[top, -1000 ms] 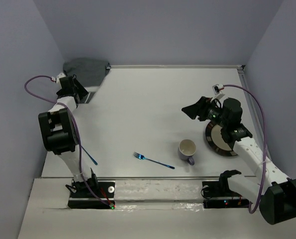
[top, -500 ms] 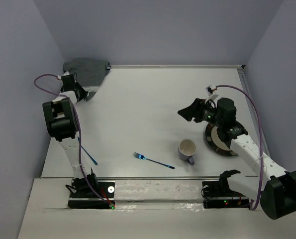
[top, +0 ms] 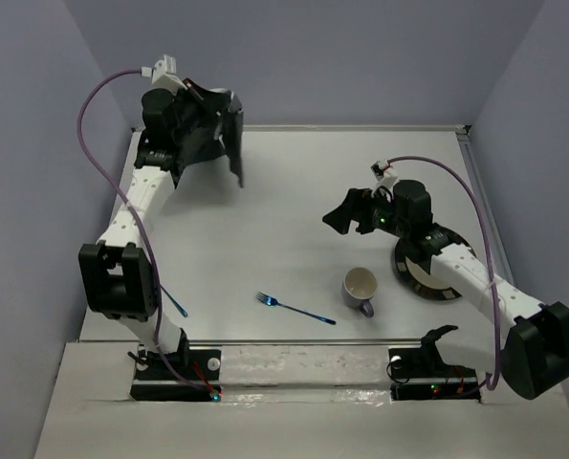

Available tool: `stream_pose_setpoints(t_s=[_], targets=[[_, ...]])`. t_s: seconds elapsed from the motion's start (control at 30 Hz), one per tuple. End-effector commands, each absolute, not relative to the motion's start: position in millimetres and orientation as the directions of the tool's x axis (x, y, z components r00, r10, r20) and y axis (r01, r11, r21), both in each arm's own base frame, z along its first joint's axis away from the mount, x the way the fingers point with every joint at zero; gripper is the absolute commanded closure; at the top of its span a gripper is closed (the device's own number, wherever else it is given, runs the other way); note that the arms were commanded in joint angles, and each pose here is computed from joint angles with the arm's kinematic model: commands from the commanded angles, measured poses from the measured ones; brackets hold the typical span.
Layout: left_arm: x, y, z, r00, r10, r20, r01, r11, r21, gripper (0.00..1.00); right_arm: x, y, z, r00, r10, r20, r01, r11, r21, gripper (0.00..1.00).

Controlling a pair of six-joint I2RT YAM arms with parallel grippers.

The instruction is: Set the dinner table for one person

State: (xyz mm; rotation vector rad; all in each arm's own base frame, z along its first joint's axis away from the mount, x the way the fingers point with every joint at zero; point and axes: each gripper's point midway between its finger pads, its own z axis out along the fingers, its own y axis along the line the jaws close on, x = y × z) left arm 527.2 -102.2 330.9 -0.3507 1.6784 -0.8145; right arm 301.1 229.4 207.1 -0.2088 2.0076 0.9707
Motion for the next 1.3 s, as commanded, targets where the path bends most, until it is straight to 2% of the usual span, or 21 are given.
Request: stream_pose_setpoints(t_s=[0.0,0.3,0.4,0.5,0.57,0.67,0.8,0.9,0.93,1.0,1.03,1.1,1.23,1.27], targets=[[502,-137,400,-0.226,-0.636,-0.738,0.364,0.647,-0.669,1.00,317,223,237,-0.517,0.203,-0.832,-0.492,0.725,0.482,0.00],[473,-206,350,-0.330,-0.556,-0.763,0.368,0.669,-0.646,1.00,336,222,231,-0.531,0.195,-0.824,-0.444,0.765,0.467,0.00],[462,-236,324,-0.342,-0.494,-0.799,0.365,0.714,-0.598,1.00,344,215,229,-0.511,0.198,-0.836,-0.410,0.799,0.440,0.05],[466,-245,322,-0.359,-0.497,-0.790,0.387,0.691,-0.610,1.00,347,216,228,-0.516,0.191,-0.835,-0.411,0.800,0.437,0.10],[475,-246,327,-0.361,-0.472,-0.804,0.377,0.715,-0.589,1.00,348,218,224,-0.530,0.189,-0.827,-0.406,0.799,0.443,0.12],[496,-239,296,-0.379,-0.415,-0.827,0.297,0.792,-0.533,0.99,352,217,216,-0.543,0.193,-0.817,-0.383,0.809,0.446,0.18],[491,-265,280,-0.451,-0.366,-0.814,0.369,0.754,-0.543,1.00,361,215,210,-0.547,0.196,-0.814,-0.351,0.829,0.436,0.27],[482,-281,274,-0.471,-0.339,-0.814,0.398,0.742,-0.540,1.00,369,212,209,-0.536,0.191,-0.823,-0.335,0.846,0.415,0.27],[481,-282,274,-0.471,-0.337,-0.815,0.399,0.743,-0.538,0.90,375,214,207,-0.533,0.171,-0.829,-0.343,0.852,0.396,0.25],[482,-277,269,-0.465,-0.340,-0.817,0.376,0.760,-0.530,0.79,384,215,201,-0.533,0.137,-0.835,-0.348,0.864,0.364,0.22],[483,-274,267,-0.461,-0.339,-0.820,0.362,0.772,-0.523,0.68,395,214,194,-0.534,0.104,-0.839,-0.341,0.881,0.327,0.19],[486,-265,268,-0.441,-0.341,-0.830,0.329,0.799,-0.503,0.62,405,215,183,-0.544,0.057,-0.837,-0.358,0.886,0.294,0.18],[499,-241,279,-0.381,-0.349,-0.856,0.254,0.851,-0.460,0.57,434,209,167,-0.559,-0.039,-0.828,-0.413,0.879,0.238,0.14],[502,-238,280,-0.377,-0.352,-0.857,0.242,0.855,-0.458,0.53,435,208,142,-0.611,-0.078,-0.788,-0.406,0.885,0.227,0.14]])
